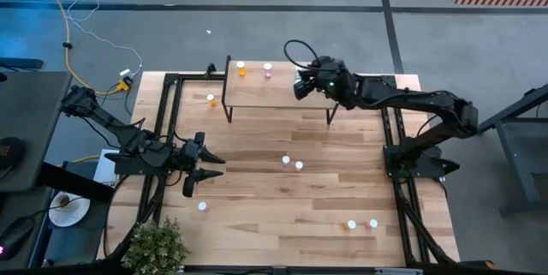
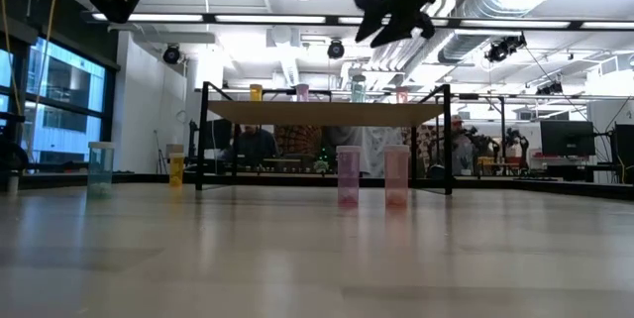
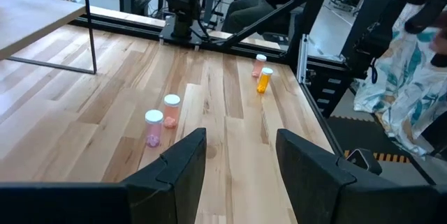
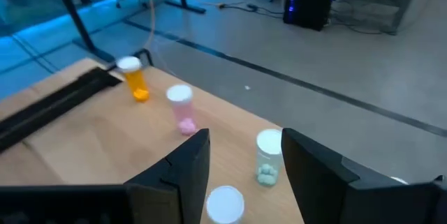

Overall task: Pick and place medicine bottles onto shelf by color
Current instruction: Put the bottom purple pill bottle on the shelf aligned with the other purple pill bottle

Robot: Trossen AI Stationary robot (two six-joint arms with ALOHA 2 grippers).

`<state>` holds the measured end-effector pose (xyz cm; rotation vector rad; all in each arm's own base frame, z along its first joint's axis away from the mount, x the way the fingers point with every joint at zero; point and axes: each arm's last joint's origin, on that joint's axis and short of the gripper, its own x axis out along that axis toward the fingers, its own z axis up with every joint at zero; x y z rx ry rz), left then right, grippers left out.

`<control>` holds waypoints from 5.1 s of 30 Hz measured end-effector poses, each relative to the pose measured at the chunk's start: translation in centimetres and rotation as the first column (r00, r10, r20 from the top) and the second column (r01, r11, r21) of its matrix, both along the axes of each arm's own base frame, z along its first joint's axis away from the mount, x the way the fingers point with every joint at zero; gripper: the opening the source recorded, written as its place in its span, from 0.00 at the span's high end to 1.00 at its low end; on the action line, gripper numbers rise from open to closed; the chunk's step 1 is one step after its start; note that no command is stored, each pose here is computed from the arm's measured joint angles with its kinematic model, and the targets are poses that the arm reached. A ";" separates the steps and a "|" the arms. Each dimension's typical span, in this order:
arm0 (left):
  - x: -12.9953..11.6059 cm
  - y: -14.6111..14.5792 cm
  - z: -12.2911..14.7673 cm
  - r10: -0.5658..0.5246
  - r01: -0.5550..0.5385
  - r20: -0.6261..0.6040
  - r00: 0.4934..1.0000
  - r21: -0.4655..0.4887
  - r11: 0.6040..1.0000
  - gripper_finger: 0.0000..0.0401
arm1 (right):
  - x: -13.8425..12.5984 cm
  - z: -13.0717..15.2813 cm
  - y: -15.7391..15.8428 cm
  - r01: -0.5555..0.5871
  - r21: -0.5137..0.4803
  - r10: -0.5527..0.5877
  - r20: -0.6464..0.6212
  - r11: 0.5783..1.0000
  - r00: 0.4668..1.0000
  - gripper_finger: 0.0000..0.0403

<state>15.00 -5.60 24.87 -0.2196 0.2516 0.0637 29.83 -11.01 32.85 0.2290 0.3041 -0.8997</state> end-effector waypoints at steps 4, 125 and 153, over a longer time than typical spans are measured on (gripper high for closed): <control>0.0 0.0 0.0 0.001 -0.001 -0.004 1.000 0.003 1.000 0.59 | -1.1 1.4 1.3 -0.034 -0.005 0.034 0.020 0.999 0.999 0.58; 1.1 -7.7 -4.0 -0.174 0.104 -0.768 0.617 -0.139 0.985 0.52 | -6.2 1.6 14.2 -0.105 0.014 0.106 -0.084 0.994 0.991 0.58; 2.4 -8.4 -7.2 -0.086 0.064 -0.849 0.522 -0.062 0.996 0.44 | -6.1 0.4 14.2 -0.075 0.002 0.075 -0.085 0.997 0.994 0.58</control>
